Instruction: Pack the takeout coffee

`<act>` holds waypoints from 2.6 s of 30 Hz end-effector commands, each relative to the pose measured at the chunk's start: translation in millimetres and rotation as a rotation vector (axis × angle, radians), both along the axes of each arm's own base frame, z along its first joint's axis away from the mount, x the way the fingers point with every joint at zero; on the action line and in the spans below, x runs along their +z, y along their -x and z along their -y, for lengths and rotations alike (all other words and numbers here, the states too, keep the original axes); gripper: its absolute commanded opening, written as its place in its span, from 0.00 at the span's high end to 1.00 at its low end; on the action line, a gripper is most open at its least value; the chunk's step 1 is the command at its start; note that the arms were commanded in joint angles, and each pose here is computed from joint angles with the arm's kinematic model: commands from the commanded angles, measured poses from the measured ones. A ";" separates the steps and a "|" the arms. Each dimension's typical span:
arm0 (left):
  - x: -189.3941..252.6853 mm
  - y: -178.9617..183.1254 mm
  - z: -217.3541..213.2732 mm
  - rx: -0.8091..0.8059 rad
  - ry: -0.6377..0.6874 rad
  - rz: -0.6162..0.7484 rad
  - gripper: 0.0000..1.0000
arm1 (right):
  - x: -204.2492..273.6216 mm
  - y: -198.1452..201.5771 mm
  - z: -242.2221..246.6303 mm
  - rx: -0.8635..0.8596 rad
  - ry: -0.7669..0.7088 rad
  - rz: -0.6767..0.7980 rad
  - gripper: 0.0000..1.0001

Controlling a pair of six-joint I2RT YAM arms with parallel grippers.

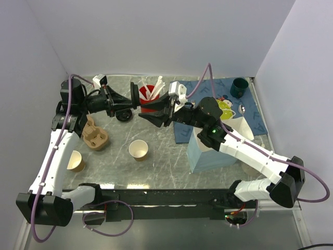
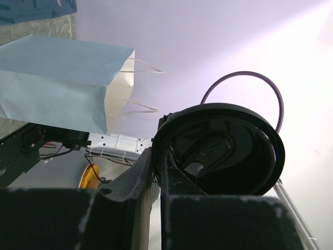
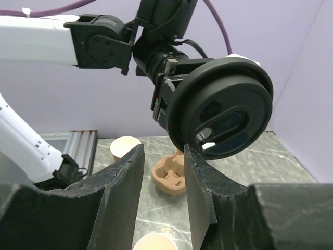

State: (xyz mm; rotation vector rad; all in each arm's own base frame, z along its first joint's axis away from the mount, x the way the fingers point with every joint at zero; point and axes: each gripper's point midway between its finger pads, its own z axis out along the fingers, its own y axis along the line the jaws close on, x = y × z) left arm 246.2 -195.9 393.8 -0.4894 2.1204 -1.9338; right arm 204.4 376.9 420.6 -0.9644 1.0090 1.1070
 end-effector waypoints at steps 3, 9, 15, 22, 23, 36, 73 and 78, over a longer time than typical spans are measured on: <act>24.4 21.4 0.0 -0.036 0.037 0.055 0.88 | 42.6 -4.9 10.3 -0.082 -0.093 0.124 0.56; 22.9 21.7 -0.5 -0.024 0.033 0.052 0.88 | 40.9 -5.9 9.3 -0.083 -0.079 0.123 0.56; 21.6 20.2 -0.9 -0.016 0.017 0.045 0.88 | 40.7 -5.5 8.3 -0.077 -0.073 0.128 0.56; 19.9 21.9 -1.8 0.002 0.022 0.029 0.87 | 41.1 -1.9 3.2 -0.040 -0.071 0.140 0.57; 19.4 23.0 -1.6 0.003 0.022 0.027 0.87 | 41.2 0.6 1.8 -0.025 -0.069 0.142 0.58; 21.0 25.4 0.9 0.008 0.022 0.021 0.80 | 48.2 19.6 -8.9 0.048 -0.102 0.129 0.99; -181.8 -46.5 -244.1 0.877 -1.250 -0.341 0.03 | -191.1 4.3 -24.9 -0.371 1.007 -0.904 1.00; -194.2 -43.9 -252.8 0.871 -1.280 -0.343 0.03 | -212.6 12.2 -42.1 -0.367 1.085 -0.942 1.00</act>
